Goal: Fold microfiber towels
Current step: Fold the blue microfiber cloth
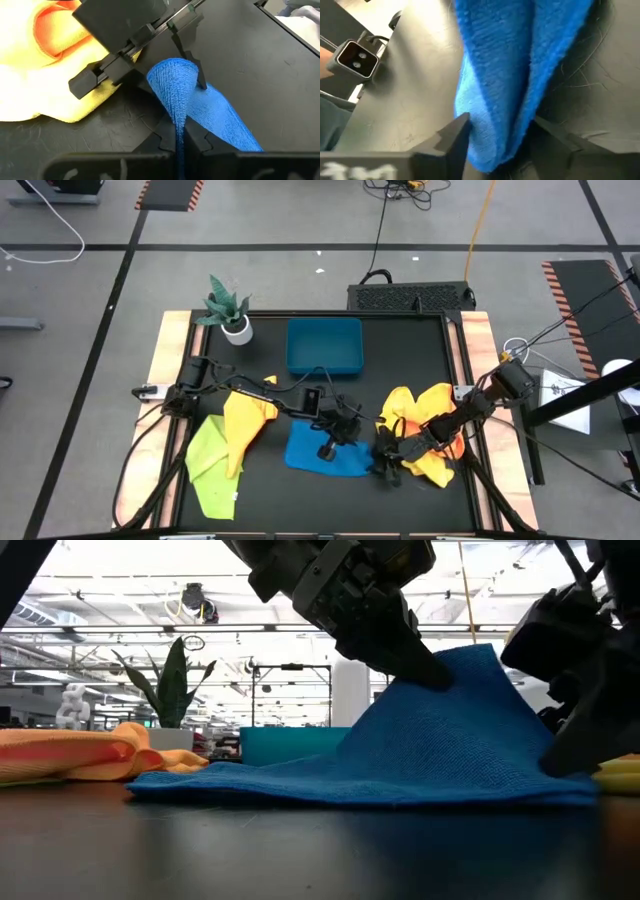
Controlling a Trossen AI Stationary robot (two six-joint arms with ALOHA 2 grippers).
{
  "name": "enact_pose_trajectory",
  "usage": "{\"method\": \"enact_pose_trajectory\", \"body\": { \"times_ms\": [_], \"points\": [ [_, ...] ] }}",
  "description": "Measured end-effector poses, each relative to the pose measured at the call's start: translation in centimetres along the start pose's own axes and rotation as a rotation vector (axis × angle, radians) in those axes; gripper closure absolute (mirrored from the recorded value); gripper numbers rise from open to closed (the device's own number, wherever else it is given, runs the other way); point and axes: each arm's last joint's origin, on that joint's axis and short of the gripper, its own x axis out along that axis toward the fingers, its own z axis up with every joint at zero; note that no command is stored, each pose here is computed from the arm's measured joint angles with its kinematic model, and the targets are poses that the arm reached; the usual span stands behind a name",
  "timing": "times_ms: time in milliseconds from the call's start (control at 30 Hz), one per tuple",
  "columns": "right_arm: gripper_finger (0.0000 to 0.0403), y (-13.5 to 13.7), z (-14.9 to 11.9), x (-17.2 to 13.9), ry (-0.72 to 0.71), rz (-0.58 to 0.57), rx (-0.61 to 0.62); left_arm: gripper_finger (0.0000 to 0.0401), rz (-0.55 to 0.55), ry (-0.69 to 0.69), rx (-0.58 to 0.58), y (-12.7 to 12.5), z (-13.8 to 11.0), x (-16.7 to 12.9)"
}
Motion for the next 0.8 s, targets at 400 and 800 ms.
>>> {"method": "enact_pose_trajectory", "body": {
  "times_ms": [400, 800],
  "points": [
    [0.0393, 1.7, 0.4, -1.3, -0.004, 0.072, -0.010, 0.0394, 0.015, 0.007, -0.002, 0.1, -0.1, 0.0],
    [0.0400, 2.0, 1.6, -2.9, -0.017, 0.038, -0.009, 0.0397, 0.084, 0.034, -0.072, -0.1, -0.1, 0.1]
  ]
}}
